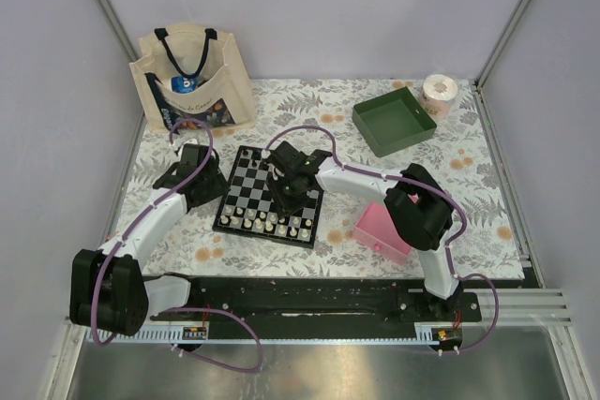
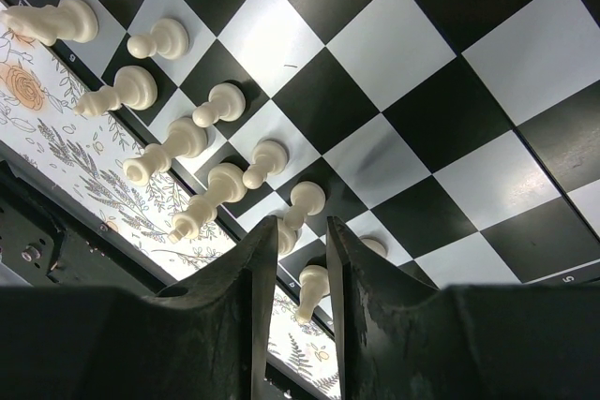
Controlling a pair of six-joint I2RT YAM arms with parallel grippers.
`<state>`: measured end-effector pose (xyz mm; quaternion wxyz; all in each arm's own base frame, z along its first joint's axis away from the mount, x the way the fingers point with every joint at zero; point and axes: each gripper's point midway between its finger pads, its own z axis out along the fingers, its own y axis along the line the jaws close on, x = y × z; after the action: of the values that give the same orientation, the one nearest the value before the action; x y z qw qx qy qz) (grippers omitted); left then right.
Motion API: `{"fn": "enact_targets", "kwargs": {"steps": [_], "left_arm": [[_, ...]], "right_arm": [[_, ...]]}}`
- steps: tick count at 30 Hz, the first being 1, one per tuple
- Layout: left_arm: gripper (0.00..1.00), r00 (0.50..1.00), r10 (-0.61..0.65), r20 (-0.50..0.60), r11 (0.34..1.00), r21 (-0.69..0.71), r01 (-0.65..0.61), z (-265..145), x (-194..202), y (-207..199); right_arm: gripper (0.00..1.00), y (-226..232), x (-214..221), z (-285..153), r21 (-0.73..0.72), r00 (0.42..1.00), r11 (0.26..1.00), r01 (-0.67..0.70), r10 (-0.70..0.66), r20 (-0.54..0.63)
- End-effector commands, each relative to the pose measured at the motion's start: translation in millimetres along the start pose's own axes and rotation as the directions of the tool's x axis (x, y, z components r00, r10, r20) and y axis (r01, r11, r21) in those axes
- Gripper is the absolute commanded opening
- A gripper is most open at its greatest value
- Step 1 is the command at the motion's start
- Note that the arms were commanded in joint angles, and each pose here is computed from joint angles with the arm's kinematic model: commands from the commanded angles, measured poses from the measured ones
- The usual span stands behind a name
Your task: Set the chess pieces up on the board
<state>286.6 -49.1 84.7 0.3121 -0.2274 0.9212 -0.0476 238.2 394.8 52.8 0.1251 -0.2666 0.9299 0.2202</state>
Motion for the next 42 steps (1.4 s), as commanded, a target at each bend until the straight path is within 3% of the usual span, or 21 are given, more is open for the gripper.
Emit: {"fn": "enact_targets", "kwargs": {"steps": [1, 9, 14, 42], "left_arm": [[0.54, 1.0, 0.004, 0.028, 1.0, 0.012, -0.005, 1.3, -8.9, -3.5], [0.54, 1.0, 0.005, 0.02, 1.0, 0.017, -0.006, 2.4, -7.3, -4.6], [0.54, 1.0, 0.007, 0.02, 1.0, 0.016, -0.007, 2.3, -7.1, -4.1], [0.54, 1.0, 0.004, 0.02, 1.0, 0.017, -0.004, 2.4, -7.3, -4.7]], "right_arm": [[0.36, 7.7, -12.9, -4.4, -0.005, 0.999, 1.0, 0.027, -0.026, 0.035], [0.3, 8.0, -13.0, -6.0, -0.002, 0.999, 1.0, 0.03, -0.03, 0.039], [0.38, 8.3, -14.3, -5.8, -0.005, 0.999, 1.0, 0.029, -0.028, 0.038], [0.37, 9.2, -11.5, 1.8, -0.008, 0.999, 1.0, 0.03, -0.03, 0.011]]}}
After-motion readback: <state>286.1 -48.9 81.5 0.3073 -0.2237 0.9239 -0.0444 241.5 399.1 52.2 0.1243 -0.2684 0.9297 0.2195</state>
